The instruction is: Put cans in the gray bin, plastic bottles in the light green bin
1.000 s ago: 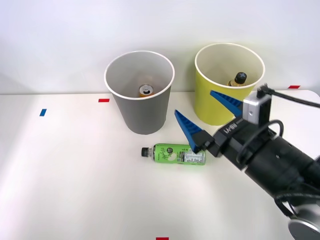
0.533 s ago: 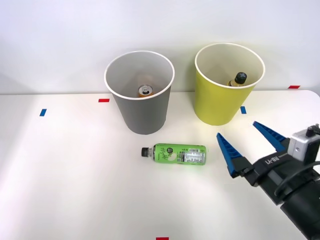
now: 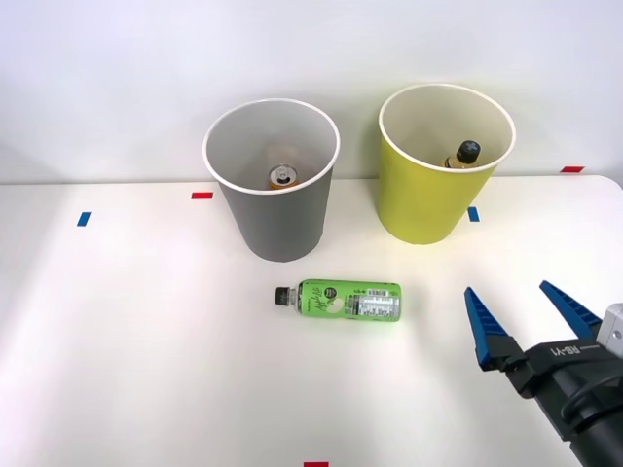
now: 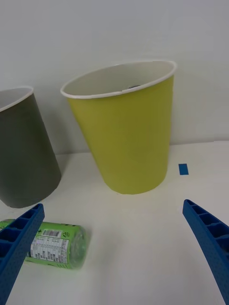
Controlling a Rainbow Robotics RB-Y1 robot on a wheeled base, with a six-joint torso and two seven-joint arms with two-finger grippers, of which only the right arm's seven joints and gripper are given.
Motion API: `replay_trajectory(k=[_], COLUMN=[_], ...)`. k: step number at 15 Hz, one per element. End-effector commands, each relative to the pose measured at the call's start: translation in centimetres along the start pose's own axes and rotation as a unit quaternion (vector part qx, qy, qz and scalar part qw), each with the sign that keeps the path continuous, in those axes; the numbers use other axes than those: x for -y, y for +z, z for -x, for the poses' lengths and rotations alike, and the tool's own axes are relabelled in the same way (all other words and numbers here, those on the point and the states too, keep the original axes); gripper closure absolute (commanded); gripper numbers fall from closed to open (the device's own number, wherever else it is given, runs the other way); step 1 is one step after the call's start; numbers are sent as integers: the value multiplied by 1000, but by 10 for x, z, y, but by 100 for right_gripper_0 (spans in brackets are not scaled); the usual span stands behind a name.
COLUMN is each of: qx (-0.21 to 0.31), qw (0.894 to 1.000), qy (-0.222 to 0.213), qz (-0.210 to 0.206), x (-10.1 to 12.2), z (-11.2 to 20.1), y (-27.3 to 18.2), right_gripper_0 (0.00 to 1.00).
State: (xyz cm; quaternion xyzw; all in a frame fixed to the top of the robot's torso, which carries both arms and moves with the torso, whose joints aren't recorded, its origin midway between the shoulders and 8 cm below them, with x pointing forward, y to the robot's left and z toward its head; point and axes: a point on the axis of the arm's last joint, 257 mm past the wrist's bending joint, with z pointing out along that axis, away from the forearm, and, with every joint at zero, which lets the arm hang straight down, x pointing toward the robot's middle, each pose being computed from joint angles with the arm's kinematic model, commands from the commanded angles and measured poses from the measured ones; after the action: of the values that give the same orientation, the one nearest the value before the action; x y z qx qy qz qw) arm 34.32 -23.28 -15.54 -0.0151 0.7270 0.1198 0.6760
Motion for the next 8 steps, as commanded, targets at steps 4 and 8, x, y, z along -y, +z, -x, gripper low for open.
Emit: replay_trajectory(k=[4, 8], qx=[-15, 5], qw=[999, 998], qy=[-16, -34], qz=[-45, -59], x=[20, 27], z=[-18, -34], y=[-12, -14], right_gripper_0=[0, 0])
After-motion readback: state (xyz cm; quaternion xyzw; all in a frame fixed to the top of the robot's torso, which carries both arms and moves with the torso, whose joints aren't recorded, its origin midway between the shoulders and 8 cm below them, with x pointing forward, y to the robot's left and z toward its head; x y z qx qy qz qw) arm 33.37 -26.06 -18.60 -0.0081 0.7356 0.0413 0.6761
